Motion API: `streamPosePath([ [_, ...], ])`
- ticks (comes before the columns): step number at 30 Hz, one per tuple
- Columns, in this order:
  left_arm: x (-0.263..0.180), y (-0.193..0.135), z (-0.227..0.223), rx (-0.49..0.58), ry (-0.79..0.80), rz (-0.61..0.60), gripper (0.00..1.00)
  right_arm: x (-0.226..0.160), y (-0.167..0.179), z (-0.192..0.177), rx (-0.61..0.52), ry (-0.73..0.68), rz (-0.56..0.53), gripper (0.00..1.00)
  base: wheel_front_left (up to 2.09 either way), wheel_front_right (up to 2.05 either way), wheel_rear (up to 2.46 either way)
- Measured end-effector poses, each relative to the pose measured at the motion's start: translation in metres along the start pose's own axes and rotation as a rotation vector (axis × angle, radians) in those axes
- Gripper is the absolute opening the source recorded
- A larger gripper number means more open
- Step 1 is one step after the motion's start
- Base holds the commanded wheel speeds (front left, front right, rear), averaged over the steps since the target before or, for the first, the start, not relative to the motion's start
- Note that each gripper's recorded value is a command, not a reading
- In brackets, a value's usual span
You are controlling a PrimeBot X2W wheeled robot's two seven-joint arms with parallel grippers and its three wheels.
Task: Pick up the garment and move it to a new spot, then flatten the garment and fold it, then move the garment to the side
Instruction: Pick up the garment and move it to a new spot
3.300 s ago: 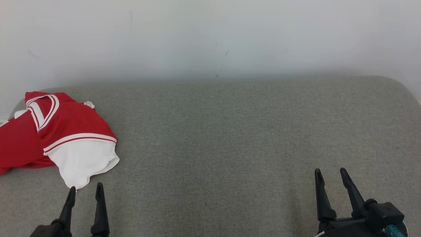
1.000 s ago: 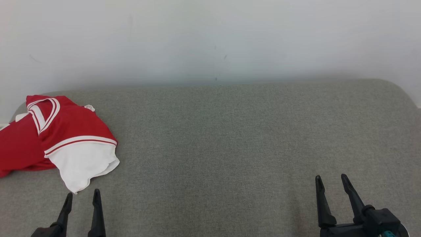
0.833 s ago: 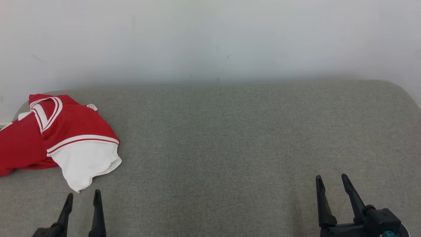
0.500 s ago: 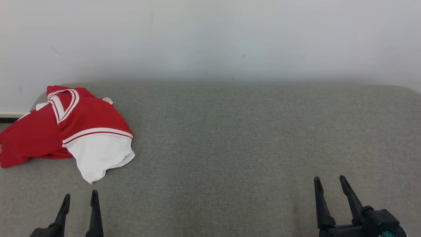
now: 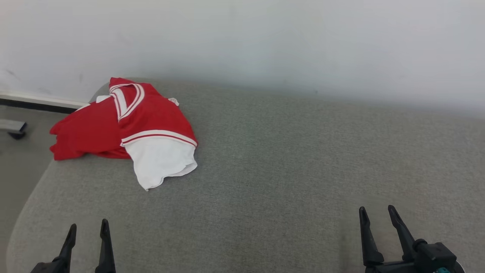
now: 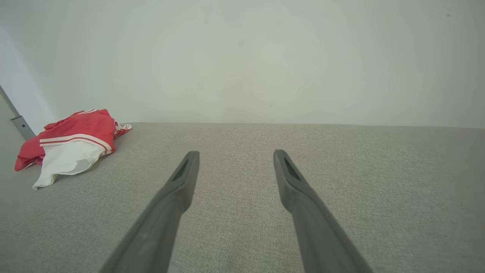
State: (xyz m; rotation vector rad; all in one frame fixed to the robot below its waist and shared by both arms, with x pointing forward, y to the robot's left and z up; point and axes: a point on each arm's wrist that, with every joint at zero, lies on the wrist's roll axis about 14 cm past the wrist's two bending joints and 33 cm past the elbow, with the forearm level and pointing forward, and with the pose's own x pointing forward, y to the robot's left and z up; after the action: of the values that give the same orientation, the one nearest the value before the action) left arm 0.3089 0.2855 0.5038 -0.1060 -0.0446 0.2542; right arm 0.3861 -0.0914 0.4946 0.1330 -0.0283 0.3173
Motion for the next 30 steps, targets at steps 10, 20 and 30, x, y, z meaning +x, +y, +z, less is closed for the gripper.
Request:
streamPosePath([
  [10,-0.029,0.043,0.003,0.002,-0.010,0.141,1.00,0.022,0.040,-0.009,0.009,0.023,0.128,1.00,0.00,0.00,0.00],
  [20,-0.060,0.076,0.005,-0.001,-0.020,0.264,1.00,0.036,0.078,-0.016,0.008,0.043,0.241,1.00,0.00,0.00,0.00],
  [30,-0.075,0.092,0.006,-0.005,-0.027,0.321,1.00,0.042,0.097,-0.017,0.009,0.046,0.297,1.00,0.00,0.00,0.00],
])
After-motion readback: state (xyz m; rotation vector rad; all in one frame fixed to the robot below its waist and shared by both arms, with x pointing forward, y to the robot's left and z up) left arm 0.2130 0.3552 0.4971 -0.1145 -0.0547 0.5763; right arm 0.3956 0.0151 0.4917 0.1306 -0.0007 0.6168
